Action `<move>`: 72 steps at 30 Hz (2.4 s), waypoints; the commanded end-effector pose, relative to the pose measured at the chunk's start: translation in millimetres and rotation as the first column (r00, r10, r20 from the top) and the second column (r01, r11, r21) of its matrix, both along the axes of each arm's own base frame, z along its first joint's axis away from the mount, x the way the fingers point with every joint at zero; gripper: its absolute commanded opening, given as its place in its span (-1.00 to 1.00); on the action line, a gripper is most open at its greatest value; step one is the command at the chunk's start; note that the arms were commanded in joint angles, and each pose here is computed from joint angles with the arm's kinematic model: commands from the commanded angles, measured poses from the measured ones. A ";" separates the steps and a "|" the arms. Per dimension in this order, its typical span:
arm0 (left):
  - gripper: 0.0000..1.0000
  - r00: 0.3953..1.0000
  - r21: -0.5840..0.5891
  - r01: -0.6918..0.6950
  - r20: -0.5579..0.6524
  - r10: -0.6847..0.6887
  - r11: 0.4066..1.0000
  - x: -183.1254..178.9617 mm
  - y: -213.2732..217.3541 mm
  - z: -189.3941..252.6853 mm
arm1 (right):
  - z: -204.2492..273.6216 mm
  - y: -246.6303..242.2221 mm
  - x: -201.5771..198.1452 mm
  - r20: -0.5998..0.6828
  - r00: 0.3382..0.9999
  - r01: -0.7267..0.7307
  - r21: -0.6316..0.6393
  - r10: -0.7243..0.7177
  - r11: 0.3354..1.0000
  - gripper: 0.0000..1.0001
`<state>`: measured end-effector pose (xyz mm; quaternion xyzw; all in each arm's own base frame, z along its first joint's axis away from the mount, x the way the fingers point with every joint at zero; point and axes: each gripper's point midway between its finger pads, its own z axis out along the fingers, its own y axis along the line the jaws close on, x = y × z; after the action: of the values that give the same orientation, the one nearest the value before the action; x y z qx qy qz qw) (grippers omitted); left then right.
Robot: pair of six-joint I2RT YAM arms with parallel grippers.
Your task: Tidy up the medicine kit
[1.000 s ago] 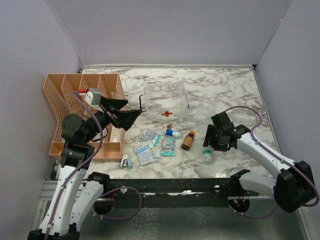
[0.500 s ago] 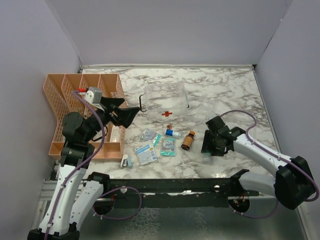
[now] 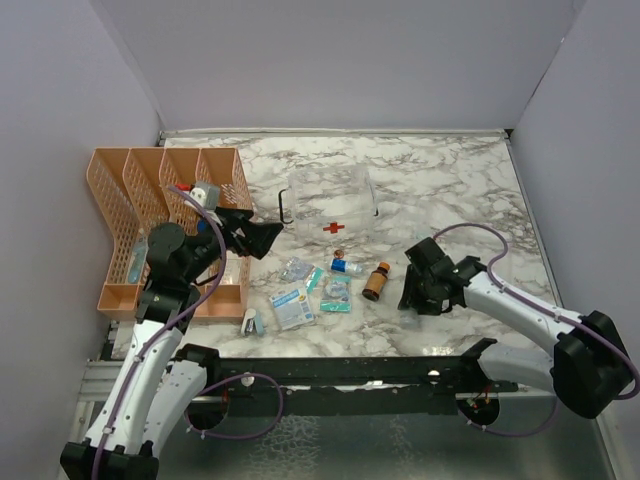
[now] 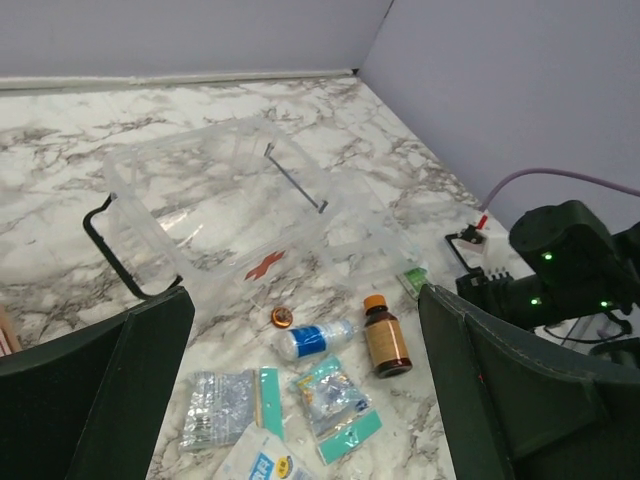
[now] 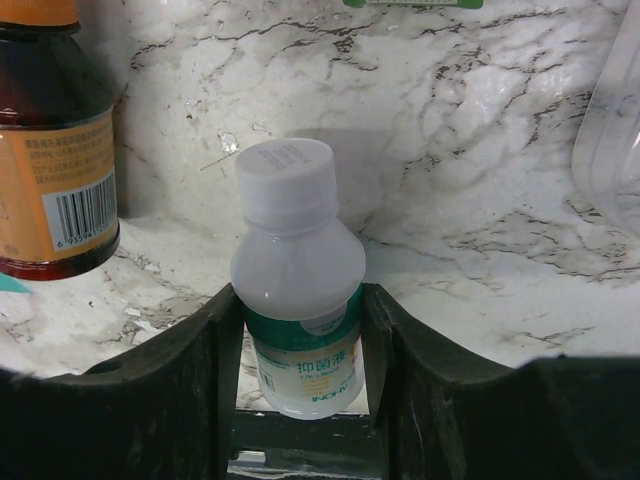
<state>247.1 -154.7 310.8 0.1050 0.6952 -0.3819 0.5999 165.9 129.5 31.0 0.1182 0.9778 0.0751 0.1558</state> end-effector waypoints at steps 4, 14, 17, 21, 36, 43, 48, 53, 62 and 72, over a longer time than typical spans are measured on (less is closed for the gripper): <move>0.99 0.987 0.075 -0.163 0.001 0.163 0.984 25.9 22.5 -34.3 | 58.8 32.6 39.8 0.228 0.972 -0.094 0.130 0.062 0.987 -0.54; 0.99 0.979 0.091 -0.204 0.007 0.205 0.975 23.6 30.8 -35.8 | 193.5 103.8 127.7 0.585 0.806 -0.295 0.263 0.092 0.919 -0.53; 0.99 0.976 0.092 -0.216 0.015 0.215 0.972 22.9 33.0 -34.2 | 222.2 125.9 159.1 0.649 0.757 -0.328 0.273 0.079 0.904 -0.53; 0.99 0.975 0.091 -0.221 0.009 0.221 0.971 21.2 34.3 -37.8 | 237.6 152.2 199.3 0.687 0.725 -0.334 0.289 0.048 0.897 -0.55; 0.99 0.978 0.093 -0.206 0.001 0.206 0.974 21.5 31.6 -40.1 | 168.2 163.7 284.6 0.628 0.771 -0.193 0.069 0.108 0.979 -0.57; 0.99 0.981 0.087 -0.193 0.006 0.193 0.977 20.9 29.4 -39.3 | 144.0 188.6 276.9 0.567 0.792 -0.332 0.089 0.227 0.939 -0.57; 0.99 0.982 0.088 -0.190 0.003 0.191 0.978 21.0 29.1 -40.7 | 118.4 215.1 275.3 0.505 0.811 -0.410 0.130 0.295 0.903 -0.56; 0.99 0.982 0.093 -0.188 0.005 0.188 0.978 21.0 28.8 -40.6 | 97.7 241.6 272.9 0.464 0.819 -0.449 0.155 0.337 0.880 -0.55; 0.99 0.981 0.094 -0.193 0.012 0.193 0.977 21.2 29.7 -39.3 | 55.6 257.5 265.1 0.331 0.858 -0.464 0.171 0.393 0.869 -0.46; 0.99 0.980 0.101 -0.198 0.023 0.197 0.975 20.4 31.0 -38.1 | 45.6 267.5 249.6 0.281 0.865 -0.479 0.217 0.415 0.850 -0.29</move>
<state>269.0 -122.8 264.3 0.0564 0.7296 -0.2848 0.6192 422.5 381.6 66.9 -0.0933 0.9401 0.2277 0.2360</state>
